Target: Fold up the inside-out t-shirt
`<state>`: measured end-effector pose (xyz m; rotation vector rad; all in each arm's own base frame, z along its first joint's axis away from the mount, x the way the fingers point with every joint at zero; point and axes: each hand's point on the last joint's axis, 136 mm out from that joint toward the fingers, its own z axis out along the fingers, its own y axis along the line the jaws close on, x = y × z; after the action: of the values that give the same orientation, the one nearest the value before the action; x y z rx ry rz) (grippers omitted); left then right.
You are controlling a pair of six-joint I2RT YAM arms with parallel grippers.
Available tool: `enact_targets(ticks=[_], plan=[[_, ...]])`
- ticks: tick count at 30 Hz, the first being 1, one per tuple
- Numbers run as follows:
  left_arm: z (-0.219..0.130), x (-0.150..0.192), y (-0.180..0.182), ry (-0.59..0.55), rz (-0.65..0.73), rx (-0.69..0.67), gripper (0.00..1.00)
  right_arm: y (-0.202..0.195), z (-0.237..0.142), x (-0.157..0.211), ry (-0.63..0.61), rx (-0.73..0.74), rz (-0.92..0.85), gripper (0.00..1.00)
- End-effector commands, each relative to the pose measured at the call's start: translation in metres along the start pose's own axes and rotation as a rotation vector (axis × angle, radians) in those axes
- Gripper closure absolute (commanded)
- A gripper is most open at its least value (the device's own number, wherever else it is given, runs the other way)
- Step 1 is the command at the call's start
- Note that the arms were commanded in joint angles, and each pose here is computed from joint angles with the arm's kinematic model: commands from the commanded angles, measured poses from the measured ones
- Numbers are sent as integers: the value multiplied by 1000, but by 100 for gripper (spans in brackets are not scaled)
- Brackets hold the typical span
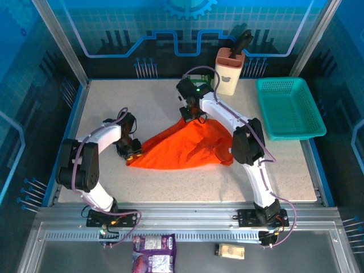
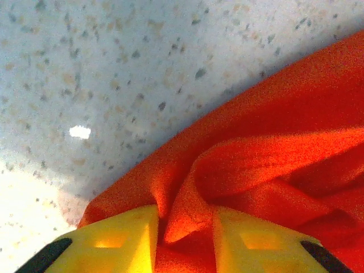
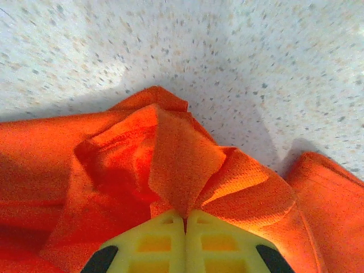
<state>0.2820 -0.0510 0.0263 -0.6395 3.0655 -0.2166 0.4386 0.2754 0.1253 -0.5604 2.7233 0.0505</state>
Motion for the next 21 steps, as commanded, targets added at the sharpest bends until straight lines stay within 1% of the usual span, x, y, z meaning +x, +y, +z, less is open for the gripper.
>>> enact_targets(ticks=[1, 3, 4, 7, 9, 11, 14, 17, 19, 21], plan=[[-7, -24, -11, -69, 31, 3, 86, -5, -43, -9, -79, 7, 4, 100], [-19, -38, -17, -113, 36, 9, 98, -13, -61, -14, -120, 29, 5, 100], [-30, -47, -23, -145, 39, 23, 100, -20, -72, -18, -151, 42, 8, 100], [-73, -77, -41, -250, 49, 73, 100, -47, -109, -36, -248, 84, 18, 100], [-114, -102, -57, -335, 50, 148, 100, -67, -141, -52, -337, 111, 19, 100], [-162, -126, -73, -417, 37, 269, 100, -89, -182, -68, -444, 152, 13, 100], [-235, -151, -85, -532, -2, 443, 100, -117, -244, -76, -587, 201, 36, 100], [-295, -161, -81, -627, -55, 576, 100, -134, -297, -66, -696, 264, 51, 100], [-320, -160, -71, -675, -88, 625, 100, -138, -321, -49, -742, 283, 62, 100], [-329, -155, -60, -693, -118, 651, 100, -138, -332, -26, -770, 279, 80, 100]])
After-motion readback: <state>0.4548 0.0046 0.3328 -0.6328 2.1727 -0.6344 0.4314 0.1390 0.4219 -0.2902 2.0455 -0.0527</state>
